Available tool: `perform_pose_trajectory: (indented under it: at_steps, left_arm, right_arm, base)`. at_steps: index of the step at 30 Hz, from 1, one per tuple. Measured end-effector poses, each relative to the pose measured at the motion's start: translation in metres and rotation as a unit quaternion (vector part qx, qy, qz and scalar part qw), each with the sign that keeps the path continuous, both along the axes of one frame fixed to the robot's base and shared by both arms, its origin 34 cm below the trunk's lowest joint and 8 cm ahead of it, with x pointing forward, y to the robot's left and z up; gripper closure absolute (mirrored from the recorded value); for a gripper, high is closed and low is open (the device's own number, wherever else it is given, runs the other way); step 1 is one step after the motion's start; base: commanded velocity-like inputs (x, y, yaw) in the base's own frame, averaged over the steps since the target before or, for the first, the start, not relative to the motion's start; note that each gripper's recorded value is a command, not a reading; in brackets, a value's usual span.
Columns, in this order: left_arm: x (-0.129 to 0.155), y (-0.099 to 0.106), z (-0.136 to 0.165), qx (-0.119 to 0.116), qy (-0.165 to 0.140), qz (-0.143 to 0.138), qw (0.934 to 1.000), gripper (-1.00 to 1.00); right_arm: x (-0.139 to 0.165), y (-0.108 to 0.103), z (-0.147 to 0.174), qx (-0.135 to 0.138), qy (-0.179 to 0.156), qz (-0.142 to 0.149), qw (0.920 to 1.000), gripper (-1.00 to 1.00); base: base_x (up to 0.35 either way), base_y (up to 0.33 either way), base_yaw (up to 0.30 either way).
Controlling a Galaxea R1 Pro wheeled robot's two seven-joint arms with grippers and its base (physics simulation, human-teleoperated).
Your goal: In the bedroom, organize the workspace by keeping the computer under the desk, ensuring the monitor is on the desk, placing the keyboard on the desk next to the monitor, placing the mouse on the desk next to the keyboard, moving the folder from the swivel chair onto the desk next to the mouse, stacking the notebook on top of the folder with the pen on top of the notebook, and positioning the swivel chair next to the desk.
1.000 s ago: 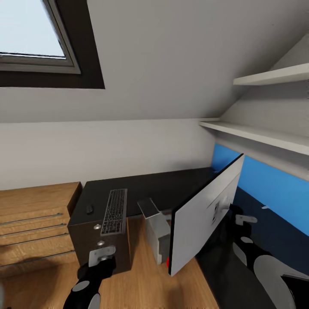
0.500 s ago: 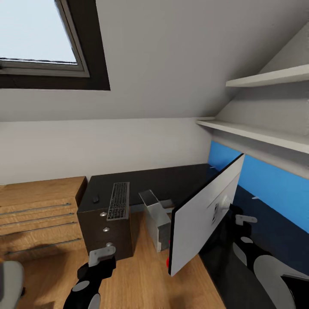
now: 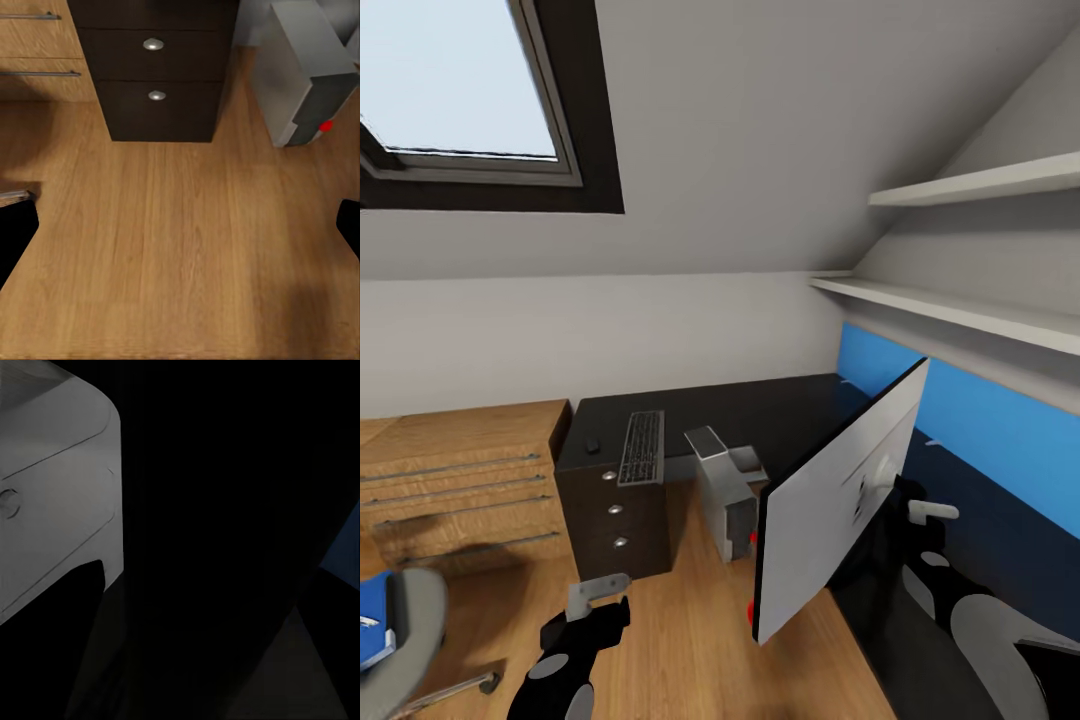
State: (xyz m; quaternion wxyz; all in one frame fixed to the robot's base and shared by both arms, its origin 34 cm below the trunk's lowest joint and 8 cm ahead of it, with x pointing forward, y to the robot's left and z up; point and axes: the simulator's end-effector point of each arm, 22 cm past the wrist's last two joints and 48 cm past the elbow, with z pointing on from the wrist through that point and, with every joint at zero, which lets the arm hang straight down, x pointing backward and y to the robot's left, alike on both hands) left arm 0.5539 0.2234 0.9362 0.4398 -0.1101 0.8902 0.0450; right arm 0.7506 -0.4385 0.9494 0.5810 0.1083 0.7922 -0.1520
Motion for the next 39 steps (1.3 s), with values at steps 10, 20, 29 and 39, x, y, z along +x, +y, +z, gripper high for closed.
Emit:
perform_pose_trajectory:
  at_steps: [10,20,29,39]
  left_arm:
    - [-0.0002,0.0002,0.0002,0.001,0.000,0.000,1.0000,-1.00]
    - [-0.0006,0.0002,0.0000,0.001,0.000,0.000,1.0000,-1.00]
    - [-0.0006,0.0003,-0.0003,0.001,0.001,0.000,1.0000,-1.00]
    - [-0.0006,0.0006,-0.0005,0.002,0.001,0.000,1.0000,-1.00]
  right_arm:
    - [-0.0003,-0.0003,0.0003,0.000,0.000,-0.001,1.0000,1.00]
    - [-0.0005,0.0000,0.0004,0.001,0.000,0.000,1.0000,1.00]
    - [-0.0005,0.0004,0.0004,0.001,-0.001,-0.001,1.0000,1.00]
    - [0.0001,0.0008,0.0005,0.000,-0.001,0.000,1.0000,1.00]
  base:
    - [-0.247,-0.223,0.000]
    - [-0.032,-0.138,0.000]
    - [0.000,-0.001,0.010]
    - [-0.044,-0.054,0.128]
